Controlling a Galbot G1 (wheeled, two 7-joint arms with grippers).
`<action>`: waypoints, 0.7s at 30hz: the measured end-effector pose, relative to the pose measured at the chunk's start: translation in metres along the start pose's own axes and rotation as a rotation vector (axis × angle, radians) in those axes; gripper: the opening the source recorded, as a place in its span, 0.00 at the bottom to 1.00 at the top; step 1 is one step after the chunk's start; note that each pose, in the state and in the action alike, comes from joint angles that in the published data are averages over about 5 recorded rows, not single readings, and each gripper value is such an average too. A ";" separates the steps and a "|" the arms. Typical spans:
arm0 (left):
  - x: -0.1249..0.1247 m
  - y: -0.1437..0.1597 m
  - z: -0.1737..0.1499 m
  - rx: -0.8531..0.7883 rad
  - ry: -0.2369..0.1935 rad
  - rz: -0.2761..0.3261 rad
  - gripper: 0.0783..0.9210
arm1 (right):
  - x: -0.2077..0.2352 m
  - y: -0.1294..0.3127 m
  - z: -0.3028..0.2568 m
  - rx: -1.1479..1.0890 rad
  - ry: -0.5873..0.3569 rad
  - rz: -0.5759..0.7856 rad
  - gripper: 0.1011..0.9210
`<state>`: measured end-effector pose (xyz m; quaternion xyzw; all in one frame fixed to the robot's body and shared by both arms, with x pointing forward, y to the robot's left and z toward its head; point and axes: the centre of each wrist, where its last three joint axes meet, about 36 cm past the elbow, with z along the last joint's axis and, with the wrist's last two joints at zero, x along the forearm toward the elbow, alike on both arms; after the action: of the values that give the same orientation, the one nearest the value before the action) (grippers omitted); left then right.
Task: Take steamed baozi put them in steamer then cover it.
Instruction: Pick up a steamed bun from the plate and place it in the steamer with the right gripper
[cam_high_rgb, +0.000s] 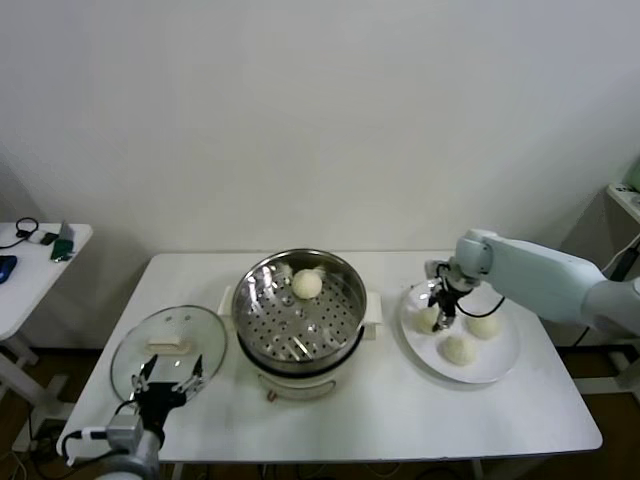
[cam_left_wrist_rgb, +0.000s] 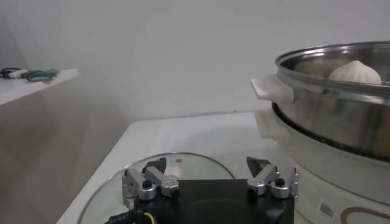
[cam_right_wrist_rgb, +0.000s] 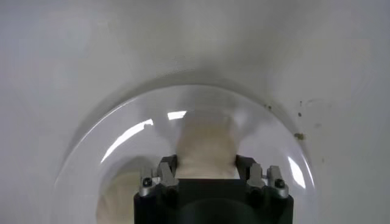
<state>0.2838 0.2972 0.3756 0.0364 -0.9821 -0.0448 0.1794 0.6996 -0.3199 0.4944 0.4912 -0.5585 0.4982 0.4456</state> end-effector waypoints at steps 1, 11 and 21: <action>0.000 0.000 0.000 0.000 -0.001 0.000 0.88 | 0.009 -0.003 -0.001 0.003 -0.004 0.005 0.66; -0.003 -0.002 -0.005 0.001 -0.017 0.009 0.88 | 0.151 -0.039 -0.051 0.067 -0.081 0.097 0.66; 0.001 -0.004 -0.010 0.010 -0.031 0.018 0.88 | 0.254 -0.017 -0.182 0.230 -0.220 0.136 0.66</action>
<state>0.2870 0.2923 0.3847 0.0280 -0.9852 -0.0387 0.1644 0.6872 -0.1656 0.7669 0.5516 -0.5750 0.5312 0.2879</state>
